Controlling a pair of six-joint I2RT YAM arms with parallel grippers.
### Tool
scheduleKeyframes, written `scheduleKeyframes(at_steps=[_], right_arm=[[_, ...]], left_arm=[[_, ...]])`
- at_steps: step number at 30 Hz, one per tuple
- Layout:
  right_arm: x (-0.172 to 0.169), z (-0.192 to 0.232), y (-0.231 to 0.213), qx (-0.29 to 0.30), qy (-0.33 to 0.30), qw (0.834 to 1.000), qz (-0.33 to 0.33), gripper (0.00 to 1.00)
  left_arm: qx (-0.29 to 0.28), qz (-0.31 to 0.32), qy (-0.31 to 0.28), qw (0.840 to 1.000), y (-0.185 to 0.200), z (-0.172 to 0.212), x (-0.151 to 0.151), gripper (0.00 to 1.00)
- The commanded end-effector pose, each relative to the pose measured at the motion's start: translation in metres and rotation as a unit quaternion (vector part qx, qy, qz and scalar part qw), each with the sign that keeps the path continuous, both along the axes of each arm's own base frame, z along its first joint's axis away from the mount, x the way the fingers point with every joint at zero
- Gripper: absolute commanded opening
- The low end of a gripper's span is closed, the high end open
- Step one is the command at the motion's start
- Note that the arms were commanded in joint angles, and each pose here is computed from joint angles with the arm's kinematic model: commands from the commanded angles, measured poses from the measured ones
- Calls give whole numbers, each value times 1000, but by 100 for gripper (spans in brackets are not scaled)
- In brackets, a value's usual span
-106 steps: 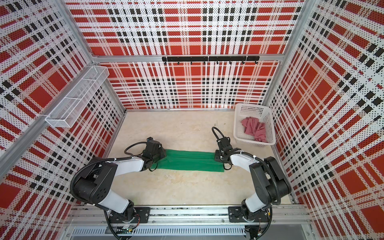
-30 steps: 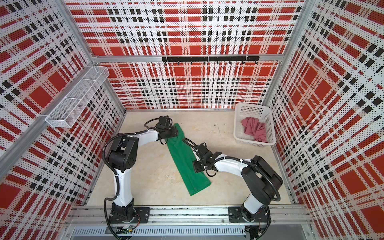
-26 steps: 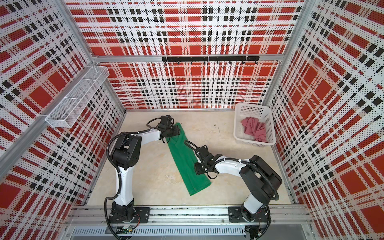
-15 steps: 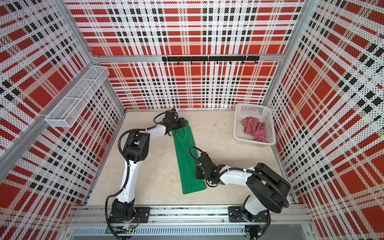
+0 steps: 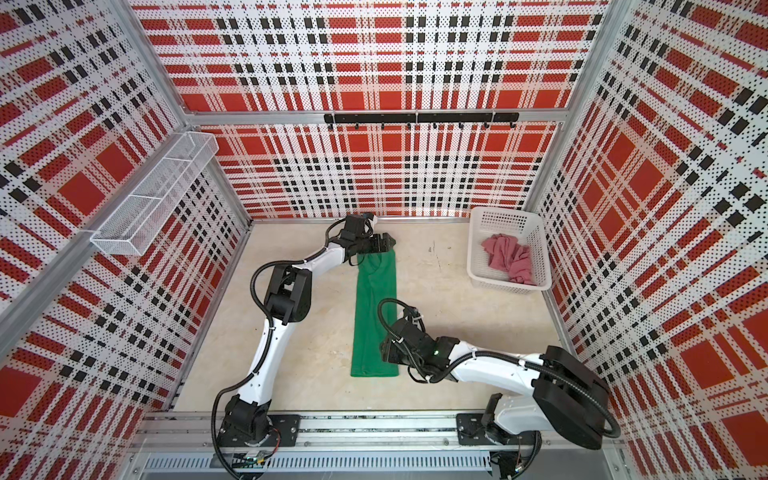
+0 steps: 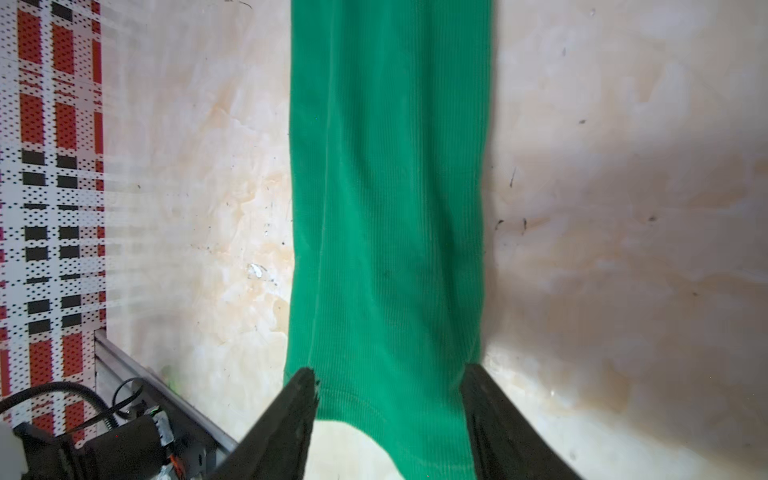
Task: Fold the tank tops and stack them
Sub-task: 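Open both grippers and draw them back toward the robot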
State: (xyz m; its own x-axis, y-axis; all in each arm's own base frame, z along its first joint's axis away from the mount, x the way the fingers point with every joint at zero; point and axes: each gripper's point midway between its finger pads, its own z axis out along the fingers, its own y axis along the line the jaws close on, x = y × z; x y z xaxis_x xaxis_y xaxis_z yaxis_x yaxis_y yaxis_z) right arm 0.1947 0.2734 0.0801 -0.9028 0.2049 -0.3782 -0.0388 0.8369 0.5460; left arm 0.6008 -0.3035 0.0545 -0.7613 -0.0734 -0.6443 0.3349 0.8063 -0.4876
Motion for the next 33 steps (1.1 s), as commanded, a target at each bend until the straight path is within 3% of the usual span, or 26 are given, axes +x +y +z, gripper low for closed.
scheduleKeyframes(at_steps=[1,8,12,14,19,21,24,28,33], right_arm=[[-8,-2,-17,-19,34,999,4,62],[-28,-1,-29,-40,76,995,51,53],[-37,-1,-28,-19,85,994,67,43],[-41,-2,-28,-7,88,994,71,39],[-47,-9,-30,32,92,993,69,27],[-49,-12,-27,47,95,992,72,26],[-49,-18,-24,59,99,990,76,30],[-50,-26,-20,68,107,989,81,41],[-52,-38,-18,87,119,986,72,42]], left_arm=[[43,-20,-36,998,8,50,-17,98],[82,22,-126,988,38,158,-44,98],[85,68,-125,986,70,191,-87,99],[59,81,-103,990,81,186,-129,96],[-14,96,-28,995,98,141,-247,76],[-42,86,16,995,101,117,-293,68],[-92,80,73,990,102,92,-345,63],[-144,80,133,977,100,69,-394,63],[-188,78,200,958,93,39,-437,63]])
